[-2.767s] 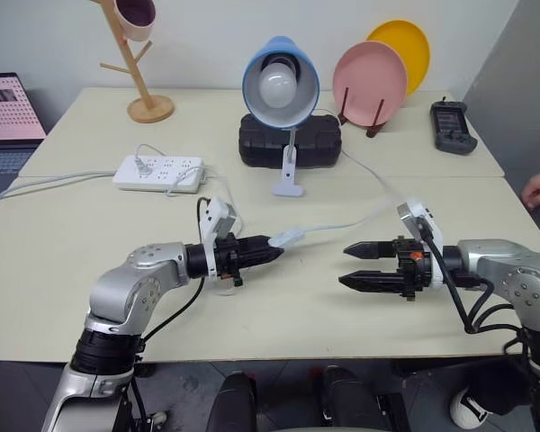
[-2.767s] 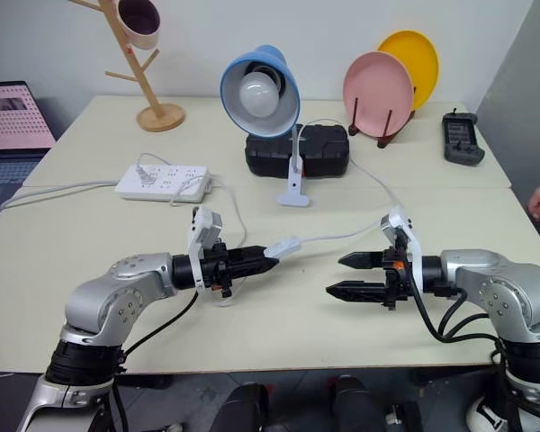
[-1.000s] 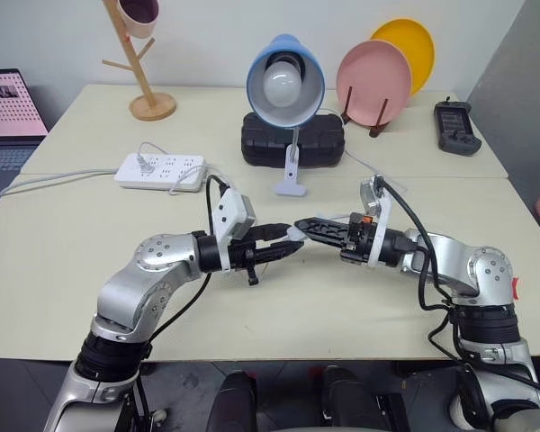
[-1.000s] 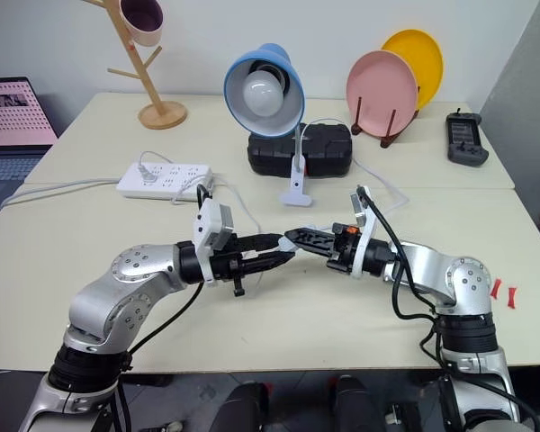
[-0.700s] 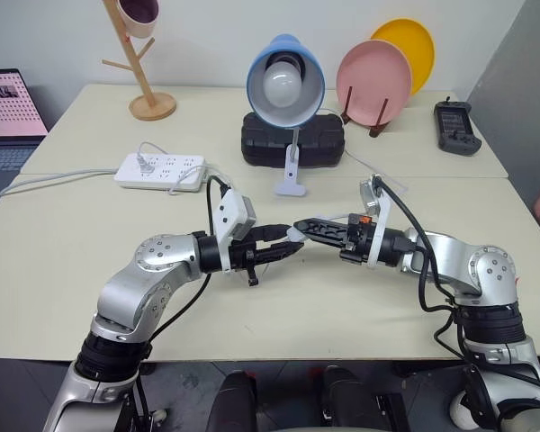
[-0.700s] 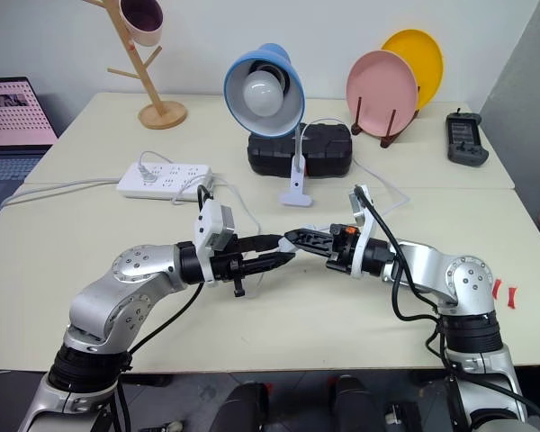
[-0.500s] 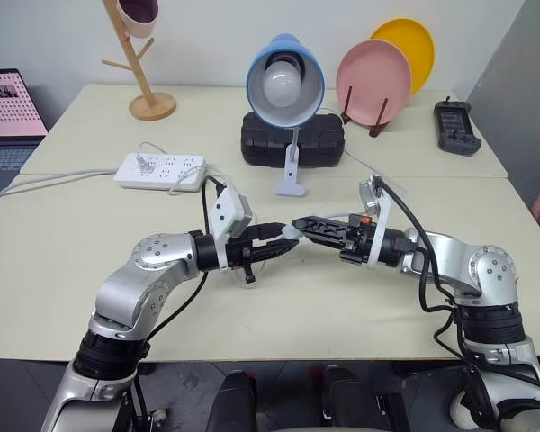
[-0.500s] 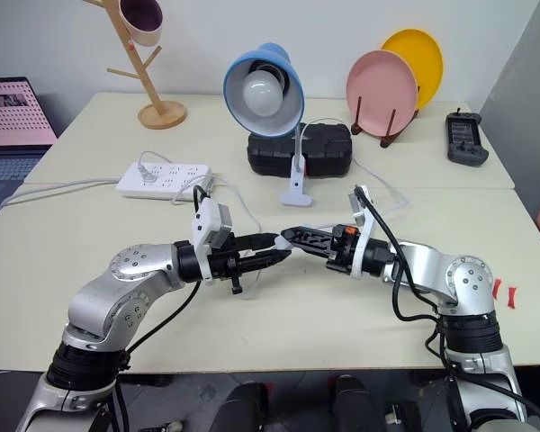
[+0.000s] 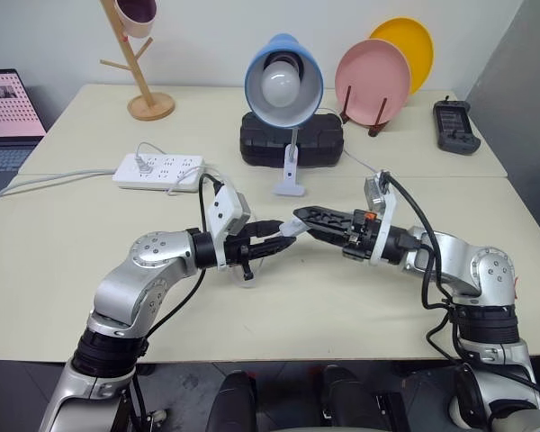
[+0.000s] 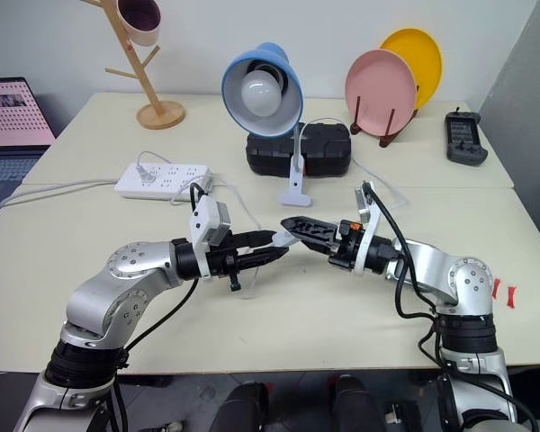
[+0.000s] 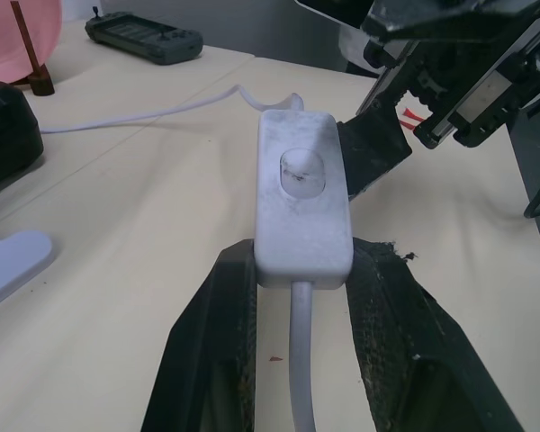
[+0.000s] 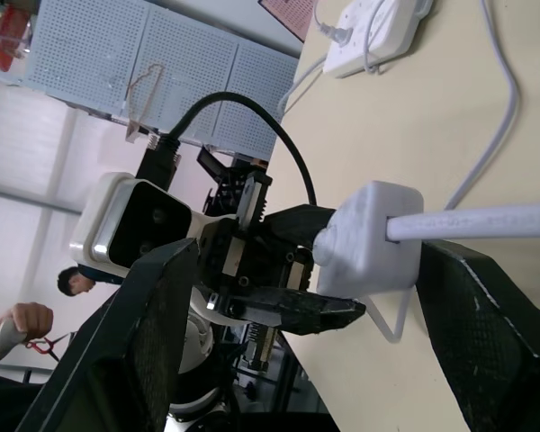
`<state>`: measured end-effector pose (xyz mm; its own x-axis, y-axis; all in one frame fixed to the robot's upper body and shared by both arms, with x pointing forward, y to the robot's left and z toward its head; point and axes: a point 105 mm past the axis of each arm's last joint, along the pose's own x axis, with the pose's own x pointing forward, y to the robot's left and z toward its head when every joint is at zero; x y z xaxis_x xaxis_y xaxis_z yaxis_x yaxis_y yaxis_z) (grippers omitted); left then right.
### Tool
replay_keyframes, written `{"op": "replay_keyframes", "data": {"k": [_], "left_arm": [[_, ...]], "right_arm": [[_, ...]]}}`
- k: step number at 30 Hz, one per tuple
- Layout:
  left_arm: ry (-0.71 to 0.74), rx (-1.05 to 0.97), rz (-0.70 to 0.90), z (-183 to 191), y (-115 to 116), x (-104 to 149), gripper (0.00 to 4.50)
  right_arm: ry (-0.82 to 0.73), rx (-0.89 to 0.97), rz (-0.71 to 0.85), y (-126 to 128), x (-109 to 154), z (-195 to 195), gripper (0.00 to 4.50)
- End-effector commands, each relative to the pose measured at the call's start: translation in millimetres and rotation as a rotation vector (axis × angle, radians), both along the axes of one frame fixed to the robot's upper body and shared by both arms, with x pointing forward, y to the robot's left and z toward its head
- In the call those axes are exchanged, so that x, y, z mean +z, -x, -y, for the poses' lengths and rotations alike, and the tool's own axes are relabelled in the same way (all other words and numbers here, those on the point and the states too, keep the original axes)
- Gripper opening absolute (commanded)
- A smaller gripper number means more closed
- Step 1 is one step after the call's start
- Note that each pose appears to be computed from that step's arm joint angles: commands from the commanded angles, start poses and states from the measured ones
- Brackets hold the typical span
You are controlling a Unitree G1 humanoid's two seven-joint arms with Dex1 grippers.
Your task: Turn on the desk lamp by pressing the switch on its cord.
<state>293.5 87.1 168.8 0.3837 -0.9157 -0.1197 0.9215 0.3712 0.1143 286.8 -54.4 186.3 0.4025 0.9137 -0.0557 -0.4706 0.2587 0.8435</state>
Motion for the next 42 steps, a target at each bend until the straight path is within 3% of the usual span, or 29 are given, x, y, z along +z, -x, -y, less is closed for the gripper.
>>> {"op": "replay_keyframes", "data": {"k": [1,3,6,17,19,29,42], "left_arm": [[0.009,-0.008,0.046,-0.7,1.3,10.5,1.09],[0.01,-0.009,0.047,-0.1,1.8,10.8,1.09],[0.012,-0.011,0.047,0.6,2.5,10.9,1.09],[0.012,-0.016,0.044,2.7,3.4,10.6,1.09],[0.011,-0.017,0.043,2.7,3.6,10.3,1.09],[0.007,-0.016,0.043,1.7,4.1,10.0,1.09],[-0.016,-0.015,0.054,1.2,0.3,7.4,1.09]], "right_arm": [[-0.016,0.021,0.024,6.0,7.1,-3.2,3.79],[-0.015,0.019,0.021,5.3,6.9,-4.1,3.79],[-0.015,0.014,0.016,4.5,6.7,-5.1,3.33],[-0.026,-0.019,-0.005,1.3,6.6,-9.9,0.68],[-0.026,-0.026,-0.01,1.0,6.1,-10.4,0.47],[-0.029,-0.033,-0.008,1.7,7.1,-11.4,0.47],[0.11,-0.101,0.004,-1.7,3.2,-9.1,0.47]]}}
